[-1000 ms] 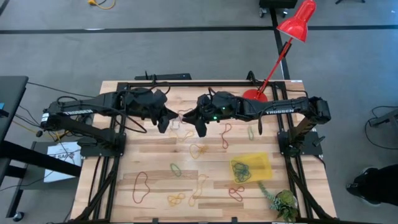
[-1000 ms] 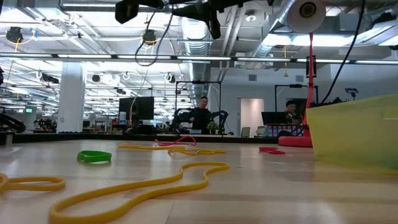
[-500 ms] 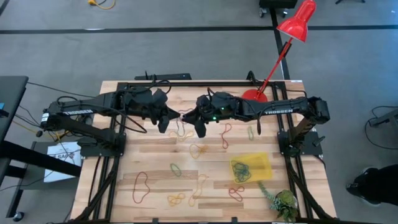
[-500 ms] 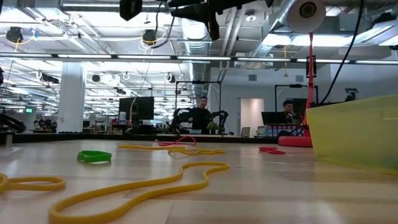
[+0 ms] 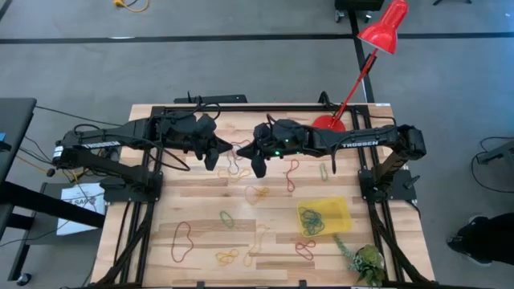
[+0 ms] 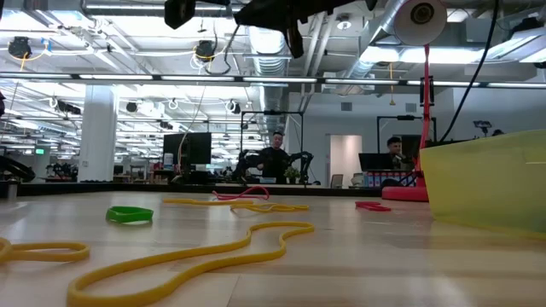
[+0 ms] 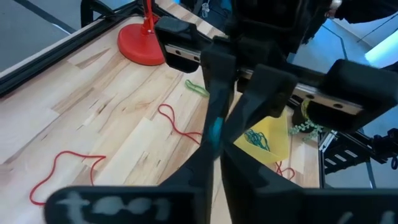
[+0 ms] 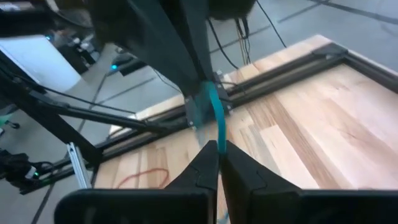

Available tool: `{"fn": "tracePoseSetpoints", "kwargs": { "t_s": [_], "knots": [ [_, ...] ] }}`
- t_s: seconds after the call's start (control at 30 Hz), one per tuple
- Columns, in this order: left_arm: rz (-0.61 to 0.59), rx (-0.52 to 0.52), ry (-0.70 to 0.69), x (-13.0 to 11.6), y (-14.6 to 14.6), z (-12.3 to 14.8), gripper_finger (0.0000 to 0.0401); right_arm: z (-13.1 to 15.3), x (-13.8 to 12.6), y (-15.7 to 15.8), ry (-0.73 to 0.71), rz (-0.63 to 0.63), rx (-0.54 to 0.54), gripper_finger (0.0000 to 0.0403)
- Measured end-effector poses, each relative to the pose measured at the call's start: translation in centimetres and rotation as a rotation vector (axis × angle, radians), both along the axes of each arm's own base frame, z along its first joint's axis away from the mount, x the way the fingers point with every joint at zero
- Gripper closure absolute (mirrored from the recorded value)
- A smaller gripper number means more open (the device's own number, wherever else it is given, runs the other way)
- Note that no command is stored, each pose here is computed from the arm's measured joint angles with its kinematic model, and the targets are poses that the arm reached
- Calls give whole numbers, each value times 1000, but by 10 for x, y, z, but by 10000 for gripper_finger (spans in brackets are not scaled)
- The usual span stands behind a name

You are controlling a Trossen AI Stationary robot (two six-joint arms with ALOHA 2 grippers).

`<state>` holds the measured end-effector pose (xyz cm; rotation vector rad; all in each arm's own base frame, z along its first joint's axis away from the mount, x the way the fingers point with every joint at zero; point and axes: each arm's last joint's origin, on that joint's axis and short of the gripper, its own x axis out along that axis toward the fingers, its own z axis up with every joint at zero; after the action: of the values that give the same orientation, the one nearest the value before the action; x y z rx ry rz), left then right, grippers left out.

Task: Pick and place items into bin
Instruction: Put the blue rubber band into the yellow bin

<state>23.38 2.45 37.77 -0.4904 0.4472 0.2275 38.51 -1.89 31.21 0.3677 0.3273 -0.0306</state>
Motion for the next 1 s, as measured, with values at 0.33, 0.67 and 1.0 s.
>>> {"fn": "tracePoseSetpoints", "kwargs": {
  "t_s": [0.33,0.67,1.0],
  "knots": [
    [22,5,61,5,1,-8,304,-14,-6,0,163,-58,65,401],
    [138,66,60,9,12,-9,291,-50,-40,22,691,-178,270,402],
    [185,132,48,6,32,-7,291,-35,-89,56,956,-343,419,402]
  ]
}}
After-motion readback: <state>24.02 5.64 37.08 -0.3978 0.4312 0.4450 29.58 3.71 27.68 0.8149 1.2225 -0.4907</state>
